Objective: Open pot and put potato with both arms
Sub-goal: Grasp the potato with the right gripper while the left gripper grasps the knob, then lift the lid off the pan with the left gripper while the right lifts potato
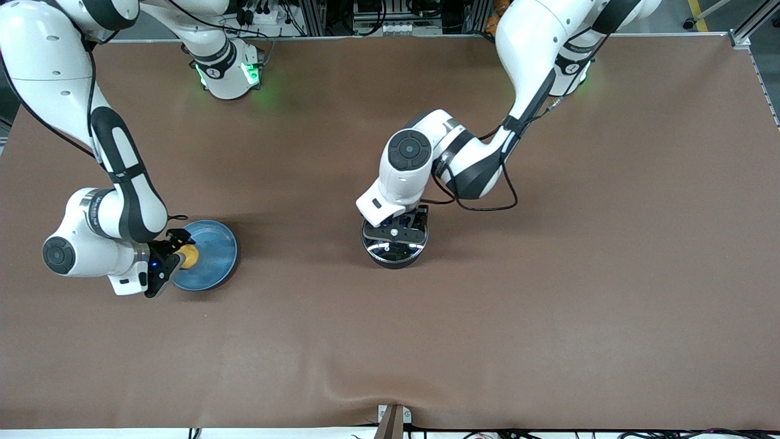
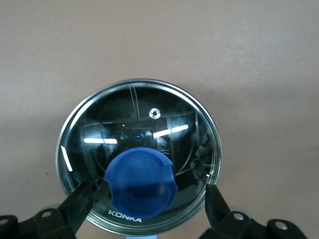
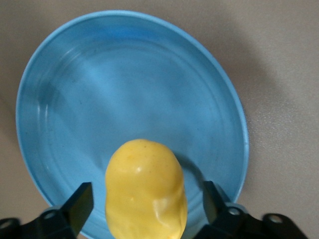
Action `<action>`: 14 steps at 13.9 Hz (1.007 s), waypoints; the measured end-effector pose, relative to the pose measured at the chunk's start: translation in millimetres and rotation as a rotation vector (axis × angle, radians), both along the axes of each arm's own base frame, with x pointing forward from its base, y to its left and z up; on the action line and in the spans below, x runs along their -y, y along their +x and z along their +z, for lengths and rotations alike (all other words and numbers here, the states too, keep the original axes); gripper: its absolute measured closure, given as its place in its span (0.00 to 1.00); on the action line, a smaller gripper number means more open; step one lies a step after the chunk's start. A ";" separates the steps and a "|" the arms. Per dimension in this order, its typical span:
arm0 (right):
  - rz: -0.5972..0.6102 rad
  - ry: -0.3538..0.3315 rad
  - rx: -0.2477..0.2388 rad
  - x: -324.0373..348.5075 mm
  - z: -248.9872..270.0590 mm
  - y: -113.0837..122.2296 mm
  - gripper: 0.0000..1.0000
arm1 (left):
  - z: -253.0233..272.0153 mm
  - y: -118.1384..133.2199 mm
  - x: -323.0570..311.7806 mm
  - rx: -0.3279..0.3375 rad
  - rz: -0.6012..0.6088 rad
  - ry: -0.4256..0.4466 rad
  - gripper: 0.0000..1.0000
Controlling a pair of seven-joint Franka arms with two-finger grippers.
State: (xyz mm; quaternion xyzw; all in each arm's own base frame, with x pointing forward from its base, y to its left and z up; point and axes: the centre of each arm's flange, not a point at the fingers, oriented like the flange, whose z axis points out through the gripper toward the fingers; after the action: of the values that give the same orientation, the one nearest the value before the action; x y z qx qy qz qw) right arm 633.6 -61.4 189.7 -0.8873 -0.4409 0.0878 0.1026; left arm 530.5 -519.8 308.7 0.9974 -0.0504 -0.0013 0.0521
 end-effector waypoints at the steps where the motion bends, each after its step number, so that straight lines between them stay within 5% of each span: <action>1: 0.003 0.001 0.001 -0.1 0.1 0.0 0.19 | -0.8 -0.6 0.9 -0.002 0.018 0.001 0.00; 3: 0.005 0.001 0.004 -0.2 2.0 0.5 0.40 | -1.2 0.2 0.2 -0.005 0.049 0.002 0.03; 8: 0.010 0.009 0.039 -9.0 16.0 11.0 0.41 | -5.2 1.3 -1.3 -0.010 0.082 0.008 0.07; 14: -0.081 0.111 0.105 -85.6 65.9 27.4 0.41 | -18.4 6.7 -7.9 -0.007 0.100 0.037 0.11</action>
State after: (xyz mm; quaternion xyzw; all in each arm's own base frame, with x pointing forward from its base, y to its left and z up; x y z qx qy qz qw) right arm 661.0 24.2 255.6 -0.9008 -0.4136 0.0123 0.1320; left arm 537.2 -511.9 290.3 0.9994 -0.0003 -0.0032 0.0338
